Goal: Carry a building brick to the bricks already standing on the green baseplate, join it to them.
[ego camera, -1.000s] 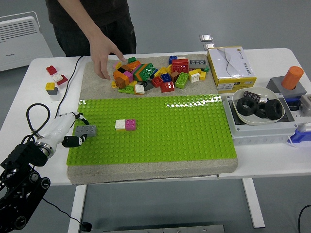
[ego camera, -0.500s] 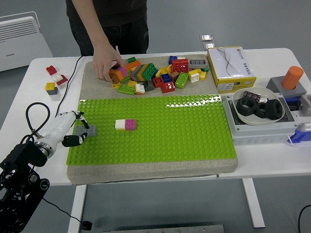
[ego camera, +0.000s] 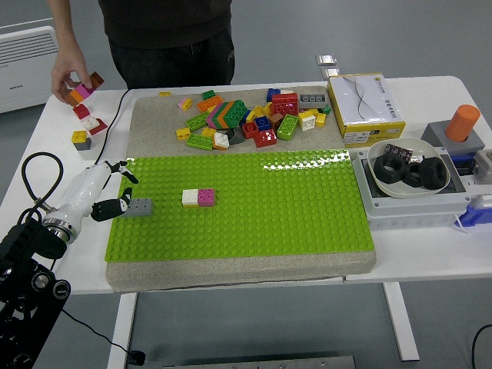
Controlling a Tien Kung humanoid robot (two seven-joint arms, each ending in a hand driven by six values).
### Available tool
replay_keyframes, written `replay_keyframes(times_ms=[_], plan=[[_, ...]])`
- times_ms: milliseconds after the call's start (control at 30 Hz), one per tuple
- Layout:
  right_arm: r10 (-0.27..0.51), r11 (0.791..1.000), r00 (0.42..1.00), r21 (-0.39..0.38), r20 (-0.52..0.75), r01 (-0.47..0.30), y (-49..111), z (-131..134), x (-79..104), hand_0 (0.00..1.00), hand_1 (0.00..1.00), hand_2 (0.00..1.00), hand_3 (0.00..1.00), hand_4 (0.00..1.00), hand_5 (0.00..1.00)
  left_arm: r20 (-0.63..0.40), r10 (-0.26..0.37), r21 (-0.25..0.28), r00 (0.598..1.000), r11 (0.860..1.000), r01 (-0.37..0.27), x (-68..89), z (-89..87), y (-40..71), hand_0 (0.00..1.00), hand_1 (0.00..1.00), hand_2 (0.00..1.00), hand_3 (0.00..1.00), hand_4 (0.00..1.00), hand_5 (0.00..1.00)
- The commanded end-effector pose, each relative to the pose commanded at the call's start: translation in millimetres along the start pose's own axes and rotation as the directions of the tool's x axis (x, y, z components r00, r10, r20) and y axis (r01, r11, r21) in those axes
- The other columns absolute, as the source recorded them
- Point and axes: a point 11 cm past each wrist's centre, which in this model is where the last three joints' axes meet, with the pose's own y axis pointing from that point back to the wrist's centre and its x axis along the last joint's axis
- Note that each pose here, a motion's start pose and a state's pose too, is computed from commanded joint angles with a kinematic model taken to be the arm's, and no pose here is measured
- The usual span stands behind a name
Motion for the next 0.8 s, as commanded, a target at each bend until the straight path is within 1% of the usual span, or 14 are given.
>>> replay_keyframes(times_ms=[100, 167, 267, 333, 467, 500, 600, 667, 700, 800], plan=[[0.0, 1.0, 1.0, 0.0, 0.0, 0.0, 0.0, 0, -0.3, 0.681, 0.681, 0.788, 0.84, 0.888, 0.998, 0.004, 0.005, 0.012, 1.0, 1.0, -0.005, 2.0, -4.5, 0.0, 0.973, 0.912, 0.891, 0.557, 0.482, 0.062], [-0.001, 1.0, 1.0, 0.0, 0.0, 0.001, 0.1, 0, -0.3, 0.681, 0.681, 0.788, 0.84, 0.888, 0.998, 0.018, -0.005, 0.023, 1.0, 1.0, 0.005, 0.7, -9.2, -1.1, 0.973, 0.912, 0.891, 0.557, 0.482, 0.062], [0.0, 1.0, 1.0, 0.002, -0.001, 0.0, 0.2, -1, 0.0, 0.681, 0.681, 0.788, 0.84, 0.888, 0.998, 0.044, -0.033, 0.04, 0.998, 0.999, 0.031, -4.8, -17.1, -2.9, 0.973, 0.912, 0.891, 0.557, 0.482, 0.062], [0.0, 1.0, 1.0, 0.003, -0.001, 0.0, 0.2, -2, 0.1, 0.68, 0.68, 0.79, 0.839, 0.889, 0.998, 0.059, -0.056, 0.05, 0.997, 0.997, 0.053, -10.0, -22.2, -4.0, 0.974, 0.914, 0.896, 0.565, 0.481, 0.044], [-0.001, 1.0, 1.0, 0.003, -0.002, 0.001, 0.2, -2, -0.2, 0.68, 0.68, 0.79, 0.839, 0.889, 0.998, 0.079, -0.093, 0.066, 0.993, 0.994, 0.088, -19.2, -27.6, -6.2, 0.974, 0.914, 0.896, 0.565, 0.481, 0.044], [-0.001, 1.0, 1.0, 0.003, -0.002, 0.001, 0.2, -2, -0.4, 0.681, 0.682, 0.788, 0.839, 0.889, 0.998, 0.081, -0.098, 0.066, 0.992, 0.994, 0.093, -20.3, -27.0, -6.4, 0.978, 0.919, 0.91, 0.579, 0.495, 0.048], [-0.001, 1.0, 1.0, 0.003, -0.003, 0.001, 0.2, -2, -0.8, 0.681, 0.682, 0.788, 0.839, 0.889, 0.998, 0.085, -0.099, 0.057, 0.991, 0.994, 0.095, -19.7, -23.5, -6.8, 0.978, 0.919, 0.91, 0.579, 0.495, 0.048], [-0.001, 1.0, 1.0, 0.001, -0.005, 0.001, 0.2, -1, -1.0, 0.681, 0.682, 0.788, 0.839, 0.889, 0.998, 0.085, -0.09, 0.047, 0.992, 0.995, 0.086, -15.7, -19.5, -6.1, 0.978, 0.919, 0.91, 0.579, 0.495, 0.048], [-0.001, 1.0, 1.0, 0.001, -0.005, 0.001, 0.2, -1, -1.0, 0.682, 0.681, 0.788, 0.837, 0.89, 0.998, 0.085, -0.085, 0.044, 0.993, 0.996, 0.082, -13.9, -17.9, -5.6, 0.978, 0.921, 0.915, 0.602, 0.522, 0.054], [-0.002, 1.0, 1.0, 0.0, -0.005, 0.002, 0.2, 0, -1.4, 0.682, 0.681, 0.788, 0.837, 0.89, 0.998, 0.078, -0.064, 0.033, 0.995, 0.998, 0.062, -6.9, -12.6, -2.9, 0.978, 0.921, 0.915, 0.602, 0.522, 0.054]])
